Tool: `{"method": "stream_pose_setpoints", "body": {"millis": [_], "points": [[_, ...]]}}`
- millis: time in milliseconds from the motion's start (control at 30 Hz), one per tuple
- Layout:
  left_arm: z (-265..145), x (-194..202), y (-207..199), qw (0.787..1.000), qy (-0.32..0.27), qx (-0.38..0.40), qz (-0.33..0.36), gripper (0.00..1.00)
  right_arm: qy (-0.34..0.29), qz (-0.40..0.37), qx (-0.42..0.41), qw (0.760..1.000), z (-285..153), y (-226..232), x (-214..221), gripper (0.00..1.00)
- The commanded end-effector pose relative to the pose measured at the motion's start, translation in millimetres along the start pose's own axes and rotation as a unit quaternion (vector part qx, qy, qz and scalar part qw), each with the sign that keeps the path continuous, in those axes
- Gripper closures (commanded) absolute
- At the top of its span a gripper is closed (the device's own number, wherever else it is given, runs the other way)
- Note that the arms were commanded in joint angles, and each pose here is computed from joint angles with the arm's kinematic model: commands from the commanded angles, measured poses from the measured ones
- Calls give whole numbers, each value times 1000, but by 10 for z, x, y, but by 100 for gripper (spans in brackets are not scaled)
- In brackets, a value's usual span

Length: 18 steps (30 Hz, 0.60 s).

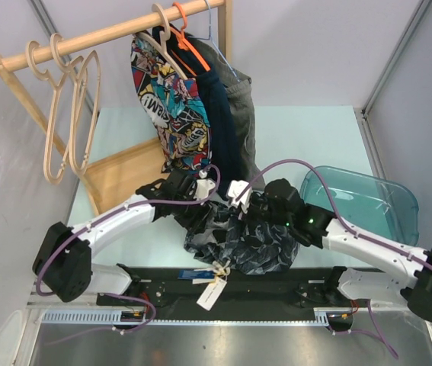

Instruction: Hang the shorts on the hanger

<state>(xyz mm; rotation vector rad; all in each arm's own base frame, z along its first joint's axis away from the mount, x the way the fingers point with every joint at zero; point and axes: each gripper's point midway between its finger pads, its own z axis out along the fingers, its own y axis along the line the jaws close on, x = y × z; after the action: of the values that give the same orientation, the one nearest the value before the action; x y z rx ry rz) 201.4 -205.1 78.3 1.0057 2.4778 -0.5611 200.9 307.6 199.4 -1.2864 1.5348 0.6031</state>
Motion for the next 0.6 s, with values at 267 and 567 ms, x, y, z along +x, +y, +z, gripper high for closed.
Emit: {"method": "stream_pose_setpoints", "body": {"millis": [267,567], "points": [[-489,-509,-97,993,-91,-3,82,100,22,9,62,998,-669,-269,76,100],[-1330,-1075,73,974,-180,-107,86,100,46,39,196,979,-1422,-827,348,100]]}}
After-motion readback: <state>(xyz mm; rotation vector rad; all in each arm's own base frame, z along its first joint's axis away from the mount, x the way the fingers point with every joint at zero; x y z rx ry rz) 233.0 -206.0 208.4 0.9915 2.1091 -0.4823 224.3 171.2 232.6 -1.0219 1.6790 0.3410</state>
